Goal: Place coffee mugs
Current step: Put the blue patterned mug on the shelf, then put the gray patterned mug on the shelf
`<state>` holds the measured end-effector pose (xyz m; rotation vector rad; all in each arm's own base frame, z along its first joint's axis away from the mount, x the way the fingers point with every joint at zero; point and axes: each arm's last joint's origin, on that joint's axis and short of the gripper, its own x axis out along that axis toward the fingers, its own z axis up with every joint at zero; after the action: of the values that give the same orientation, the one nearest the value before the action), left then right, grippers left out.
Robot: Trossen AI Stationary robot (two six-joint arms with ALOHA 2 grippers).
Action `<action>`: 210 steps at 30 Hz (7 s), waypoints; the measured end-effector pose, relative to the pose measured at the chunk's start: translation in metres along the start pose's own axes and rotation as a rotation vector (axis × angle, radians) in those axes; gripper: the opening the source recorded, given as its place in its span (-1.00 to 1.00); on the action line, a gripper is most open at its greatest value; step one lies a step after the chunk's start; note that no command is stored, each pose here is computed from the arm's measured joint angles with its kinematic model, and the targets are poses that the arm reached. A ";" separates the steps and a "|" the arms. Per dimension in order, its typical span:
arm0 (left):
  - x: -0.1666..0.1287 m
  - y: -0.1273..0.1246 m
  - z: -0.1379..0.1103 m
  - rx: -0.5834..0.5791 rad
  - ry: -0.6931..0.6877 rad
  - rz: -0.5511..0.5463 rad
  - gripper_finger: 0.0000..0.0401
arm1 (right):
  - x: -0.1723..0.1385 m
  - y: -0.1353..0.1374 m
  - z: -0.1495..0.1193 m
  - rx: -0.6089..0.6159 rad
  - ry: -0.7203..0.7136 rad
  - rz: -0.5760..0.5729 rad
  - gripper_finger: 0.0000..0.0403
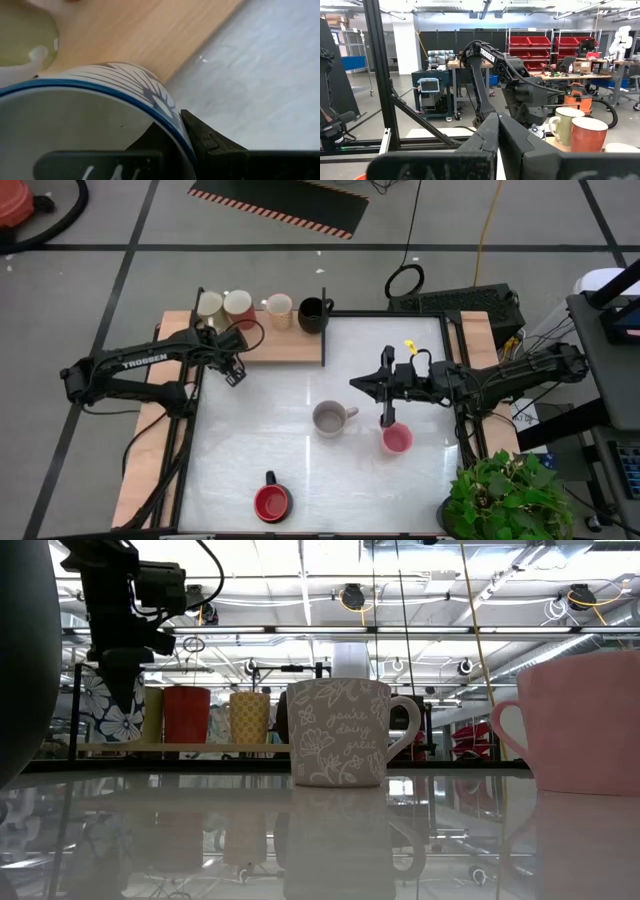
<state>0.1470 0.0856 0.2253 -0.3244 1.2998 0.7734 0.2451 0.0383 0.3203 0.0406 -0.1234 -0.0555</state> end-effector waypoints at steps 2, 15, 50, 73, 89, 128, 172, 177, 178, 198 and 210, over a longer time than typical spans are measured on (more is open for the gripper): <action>-0.001 0.000 0.001 0.022 -0.005 0.001 -0.86 | 0.000 0.000 0.000 0.000 0.000 0.000 -0.98; -0.001 0.020 0.012 0.115 -0.051 0.050 -0.86 | 0.000 0.000 0.000 0.002 -0.001 0.003 -0.98; 0.003 0.035 0.011 0.094 -0.013 0.043 -0.72 | 0.000 0.000 0.000 0.001 0.000 0.005 -0.98; -0.003 0.024 0.011 0.102 -0.056 0.209 0.42 | 0.000 0.000 0.000 -0.004 0.000 0.005 -0.98; -0.056 -0.030 0.021 0.090 -0.339 0.105 0.42 | 0.000 0.000 0.000 0.001 0.000 0.005 -0.98; -0.098 -0.122 -0.044 0.133 -0.589 -0.230 0.42 | 0.100 0.065 -0.058 -0.133 0.990 0.198 -0.74; -0.098 -0.123 -0.043 0.130 -0.597 -0.226 0.42 | 0.100 0.028 -0.111 -0.111 1.190 0.180 -0.60; -0.099 -0.124 -0.042 0.124 -0.612 -0.242 0.42 | 0.100 0.028 -0.111 -0.139 1.187 0.199 -0.69; -0.100 -0.125 -0.042 0.128 -0.617 -0.246 0.42 | 0.100 0.028 -0.112 -0.141 1.185 0.202 -0.70; -0.102 -0.127 -0.040 0.139 -0.639 -0.261 0.42 | 0.095 0.019 -0.125 -0.247 1.184 0.307 -0.96; -0.105 -0.135 -0.036 0.228 -0.701 -0.273 0.42 | 0.096 0.038 -0.125 -0.492 1.094 0.445 -0.99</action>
<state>0.2046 -0.0672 0.2874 -0.0297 0.6512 0.4354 0.3573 0.0750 0.2095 -0.4460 0.9757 0.3823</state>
